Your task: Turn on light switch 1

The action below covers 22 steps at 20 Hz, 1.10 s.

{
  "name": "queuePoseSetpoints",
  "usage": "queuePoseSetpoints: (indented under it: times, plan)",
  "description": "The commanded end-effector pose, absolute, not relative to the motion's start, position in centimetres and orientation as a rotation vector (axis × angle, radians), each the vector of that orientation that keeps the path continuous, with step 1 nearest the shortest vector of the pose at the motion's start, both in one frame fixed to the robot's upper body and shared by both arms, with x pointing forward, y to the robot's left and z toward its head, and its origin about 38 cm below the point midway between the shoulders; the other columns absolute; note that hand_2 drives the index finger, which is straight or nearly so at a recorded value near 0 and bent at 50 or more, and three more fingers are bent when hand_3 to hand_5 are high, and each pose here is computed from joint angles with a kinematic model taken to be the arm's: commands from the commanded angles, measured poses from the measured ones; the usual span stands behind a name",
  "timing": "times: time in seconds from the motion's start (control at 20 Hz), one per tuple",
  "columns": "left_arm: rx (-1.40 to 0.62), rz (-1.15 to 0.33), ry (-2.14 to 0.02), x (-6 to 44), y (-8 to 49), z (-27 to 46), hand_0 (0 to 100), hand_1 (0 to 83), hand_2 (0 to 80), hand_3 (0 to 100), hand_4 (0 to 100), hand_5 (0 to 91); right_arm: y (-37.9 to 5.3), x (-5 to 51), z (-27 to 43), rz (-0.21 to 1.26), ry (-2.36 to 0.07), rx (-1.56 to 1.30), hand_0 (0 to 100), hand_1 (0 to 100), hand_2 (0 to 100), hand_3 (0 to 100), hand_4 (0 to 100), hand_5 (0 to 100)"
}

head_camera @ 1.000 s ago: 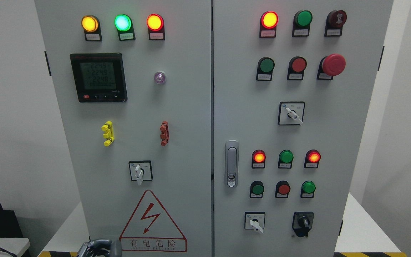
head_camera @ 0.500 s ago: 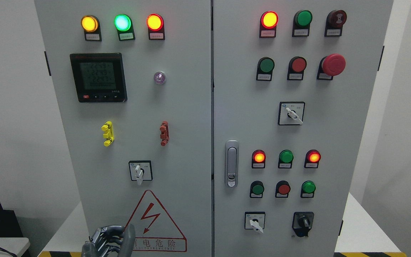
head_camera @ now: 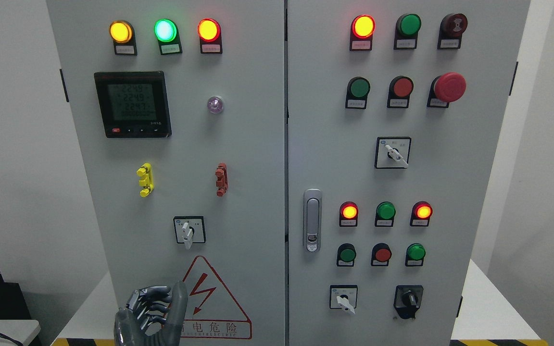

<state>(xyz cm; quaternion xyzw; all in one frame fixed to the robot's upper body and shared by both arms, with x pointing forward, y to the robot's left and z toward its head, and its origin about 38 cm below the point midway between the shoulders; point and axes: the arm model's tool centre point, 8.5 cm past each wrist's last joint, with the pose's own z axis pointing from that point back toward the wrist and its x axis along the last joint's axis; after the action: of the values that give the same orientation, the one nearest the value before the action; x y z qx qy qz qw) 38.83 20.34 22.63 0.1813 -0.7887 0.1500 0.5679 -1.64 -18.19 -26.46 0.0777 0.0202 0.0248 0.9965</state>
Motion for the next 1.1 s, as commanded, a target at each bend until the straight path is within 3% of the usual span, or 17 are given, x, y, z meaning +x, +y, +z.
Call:
queuePoseSetpoints:
  times: [0.0, 0.25, 0.35, 0.5, 1.05]
  plan:
    - [0.416, 0.369, -1.877, 39.0, 18.7, 23.7, 0, 56.5, 52.7, 69, 73, 70.1, -18.2, -1.6, -26.5, 0.031, 0.039, 0.157, 12, 39, 0, 0, 0, 0]
    - [0.41, 0.369, -1.878, 39.6, 18.5, 24.2, 0, 59.0, 52.7, 69, 73, 70.2, -18.2, -1.6, -26.5, 0.033, 0.039, 0.157, 12, 39, 0, 0, 0, 0]
    - [0.412, 0.365, -1.876, 39.8, 18.4, 24.4, 9, 57.5, 52.6, 69, 73, 70.2, -18.2, -1.6, -26.5, 0.033, 0.039, 0.157, 12, 39, 0, 0, 0, 0]
    - [0.426, 0.364, -1.86, 39.9, 18.3, 24.5, 13, 57.6, 52.4, 69, 73, 70.1, -18.2, -1.6, -26.5, 0.033, 0.039, 0.157, 12, 39, 0, 0, 0, 0]
    - [0.436, 0.36, -1.847, 41.0, 18.0, 26.4, 15, 59.2, 52.2, 68, 73, 69.7, -18.2, -1.6, -26.5, 0.033, 0.039, 0.157, 12, 39, 0, 0, 0, 0]
